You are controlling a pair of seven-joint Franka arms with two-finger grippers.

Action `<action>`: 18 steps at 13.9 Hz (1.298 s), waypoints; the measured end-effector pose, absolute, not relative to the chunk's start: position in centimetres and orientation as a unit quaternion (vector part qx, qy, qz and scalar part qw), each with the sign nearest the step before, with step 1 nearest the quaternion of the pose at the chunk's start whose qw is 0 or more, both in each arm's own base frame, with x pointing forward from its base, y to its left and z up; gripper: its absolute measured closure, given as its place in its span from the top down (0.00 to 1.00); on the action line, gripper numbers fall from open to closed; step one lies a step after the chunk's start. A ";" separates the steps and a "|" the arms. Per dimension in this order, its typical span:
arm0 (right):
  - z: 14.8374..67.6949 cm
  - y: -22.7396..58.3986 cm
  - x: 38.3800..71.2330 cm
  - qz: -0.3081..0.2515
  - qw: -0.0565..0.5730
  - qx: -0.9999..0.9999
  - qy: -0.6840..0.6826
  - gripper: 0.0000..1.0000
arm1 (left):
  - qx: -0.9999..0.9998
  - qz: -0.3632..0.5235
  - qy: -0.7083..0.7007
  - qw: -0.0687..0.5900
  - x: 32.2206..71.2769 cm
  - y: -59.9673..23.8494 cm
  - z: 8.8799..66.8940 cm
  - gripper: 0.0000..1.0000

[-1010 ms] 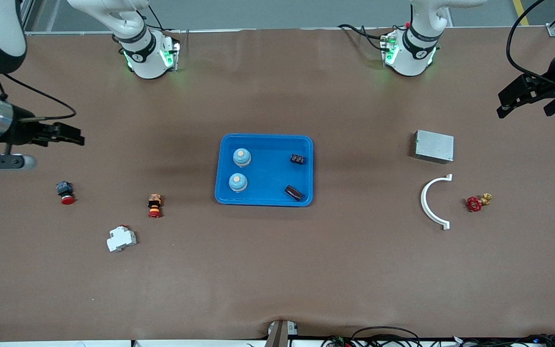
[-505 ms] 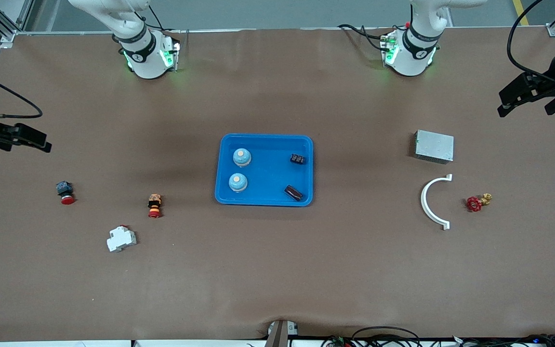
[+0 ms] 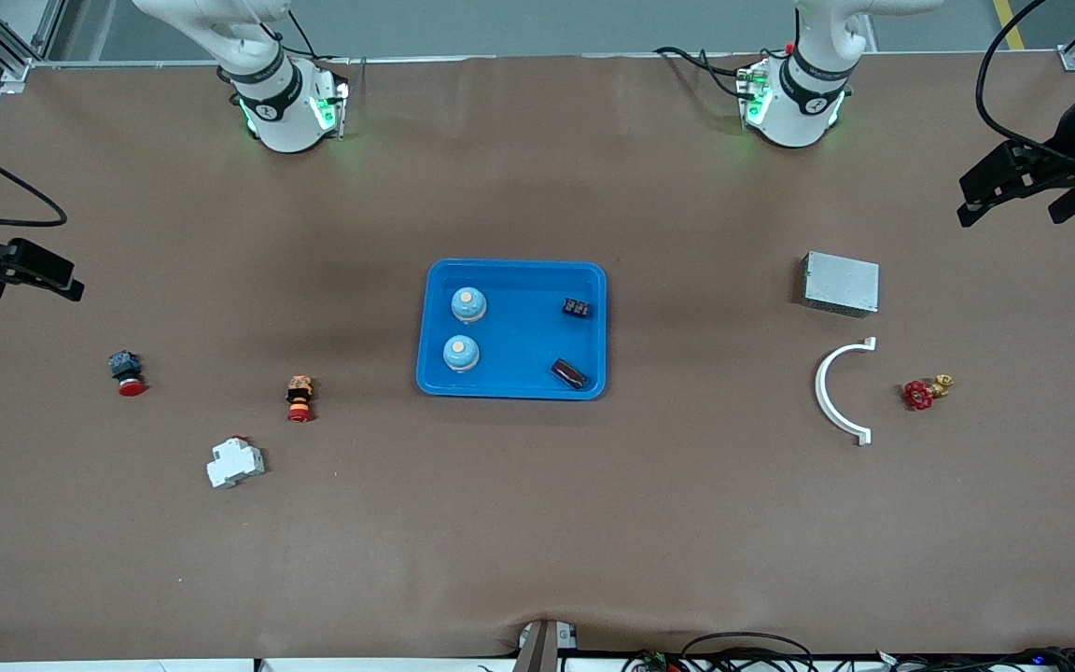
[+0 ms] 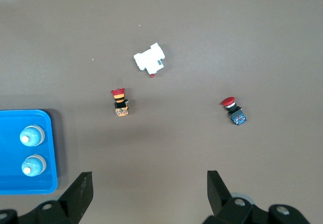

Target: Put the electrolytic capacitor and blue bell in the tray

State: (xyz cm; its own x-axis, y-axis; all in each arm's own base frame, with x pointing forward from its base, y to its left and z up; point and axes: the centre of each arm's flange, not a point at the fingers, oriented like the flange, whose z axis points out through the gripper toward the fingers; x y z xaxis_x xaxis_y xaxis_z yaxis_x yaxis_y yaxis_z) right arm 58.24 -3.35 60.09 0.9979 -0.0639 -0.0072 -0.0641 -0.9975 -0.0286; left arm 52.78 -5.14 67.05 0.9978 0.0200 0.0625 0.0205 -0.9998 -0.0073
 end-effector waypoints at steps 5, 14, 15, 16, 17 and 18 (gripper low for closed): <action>59.9 -3.3 56.8 -0.023 0.013 -0.999 0.033 1.00 | -0.999 -0.030 -0.010 0.004 52.8 -5.1 67.0 1.00; 62.5 -3.7 56.0 -0.041 0.013 -0.998 0.039 1.00 | -0.999 -0.030 -0.010 0.004 52.8 -5.2 67.0 1.00; 62.6 -3.9 56.0 -0.041 0.013 -0.998 0.041 1.00 | -0.999 -0.030 -0.009 0.004 52.8 -5.2 67.0 1.00; 62.6 -4.2 56.0 -0.040 0.013 -0.998 0.044 1.00 | -1.000 -0.030 -0.009 0.004 52.8 -5.3 67.0 1.00; 62.7 -4.4 55.9 -0.041 0.013 -0.998 0.046 1.00 | -1.000 -0.029 -0.009 0.004 52.7 -5.3 67.0 1.00; 62.7 -4.5 55.9 -0.041 0.013 -0.998 0.047 1.00 | -1.000 -0.029 -0.008 0.004 52.7 -5.3 67.0 1.00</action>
